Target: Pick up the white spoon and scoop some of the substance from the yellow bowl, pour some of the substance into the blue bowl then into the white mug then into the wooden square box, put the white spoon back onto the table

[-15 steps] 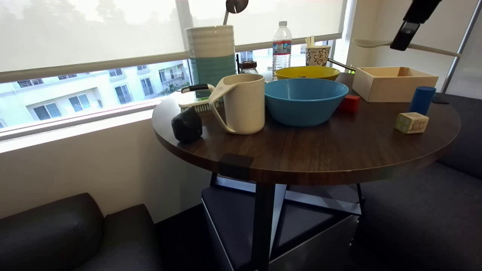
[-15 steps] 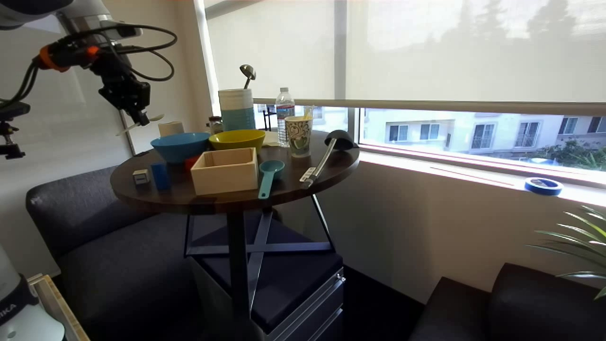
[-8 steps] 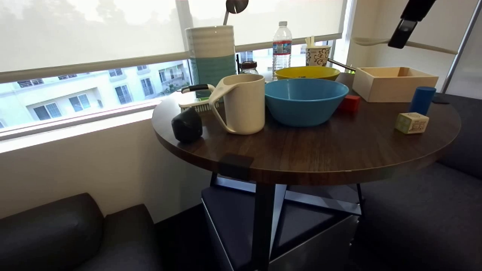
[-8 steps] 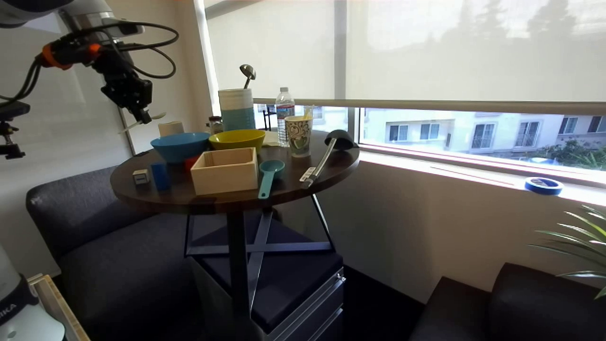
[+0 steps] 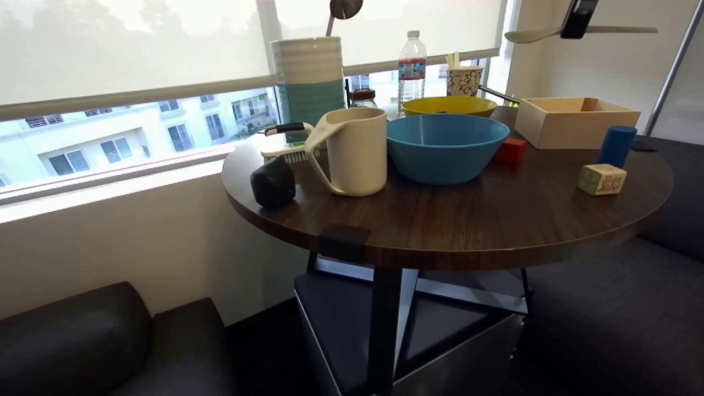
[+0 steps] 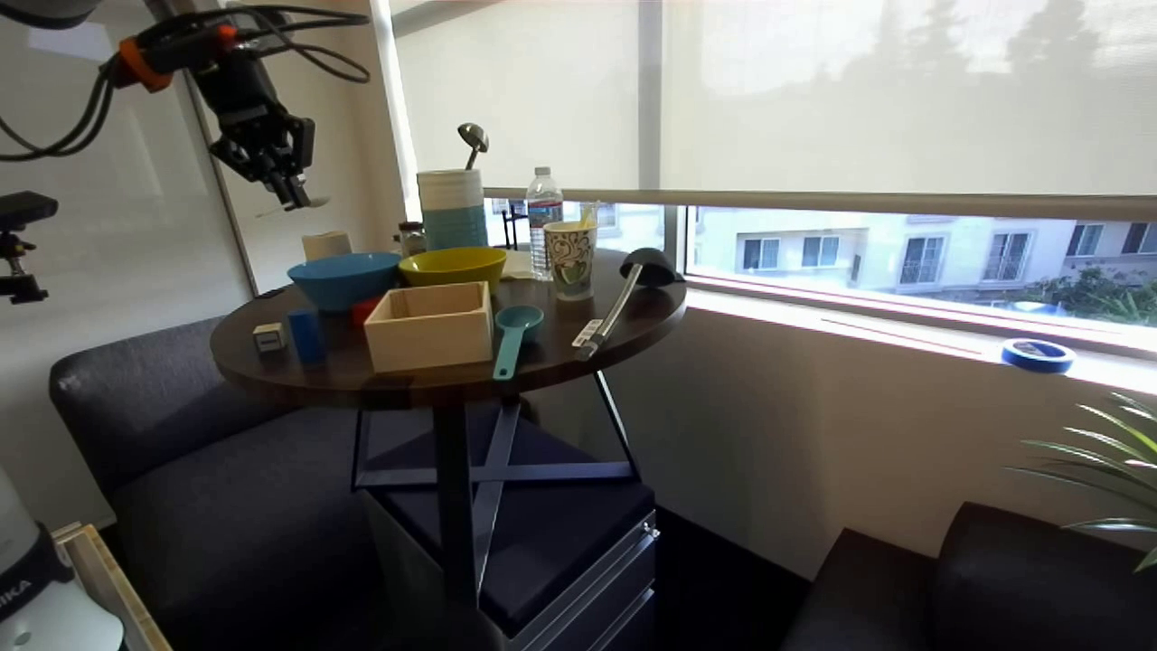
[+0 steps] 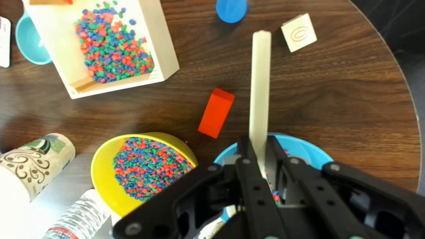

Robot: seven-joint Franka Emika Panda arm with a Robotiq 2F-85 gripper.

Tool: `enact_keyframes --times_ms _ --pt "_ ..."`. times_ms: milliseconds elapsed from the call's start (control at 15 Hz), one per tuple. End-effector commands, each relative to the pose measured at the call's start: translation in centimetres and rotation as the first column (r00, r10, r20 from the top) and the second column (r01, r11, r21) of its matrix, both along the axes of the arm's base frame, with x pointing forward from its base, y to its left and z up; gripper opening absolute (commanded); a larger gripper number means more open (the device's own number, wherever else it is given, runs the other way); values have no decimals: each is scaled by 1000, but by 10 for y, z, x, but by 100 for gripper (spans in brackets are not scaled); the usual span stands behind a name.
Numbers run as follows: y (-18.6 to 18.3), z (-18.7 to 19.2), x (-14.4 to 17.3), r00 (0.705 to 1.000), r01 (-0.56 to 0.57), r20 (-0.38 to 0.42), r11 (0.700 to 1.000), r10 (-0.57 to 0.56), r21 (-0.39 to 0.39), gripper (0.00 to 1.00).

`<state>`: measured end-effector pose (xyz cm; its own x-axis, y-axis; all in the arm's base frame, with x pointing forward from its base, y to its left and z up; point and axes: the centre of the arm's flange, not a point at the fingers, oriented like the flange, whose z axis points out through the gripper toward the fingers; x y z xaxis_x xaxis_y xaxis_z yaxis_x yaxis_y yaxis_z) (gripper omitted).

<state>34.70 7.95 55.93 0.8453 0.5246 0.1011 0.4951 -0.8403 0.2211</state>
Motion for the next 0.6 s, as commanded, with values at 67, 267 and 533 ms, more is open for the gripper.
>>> enact_keyframes --times_ms 67,267,533 --pt "4 22 75 983 -128 -151 981 106 -148 3" --pt "1 7 106 960 -218 -224 952 169 -215 3" --pt "-7 -18 128 954 -234 -245 940 173 -247 3"
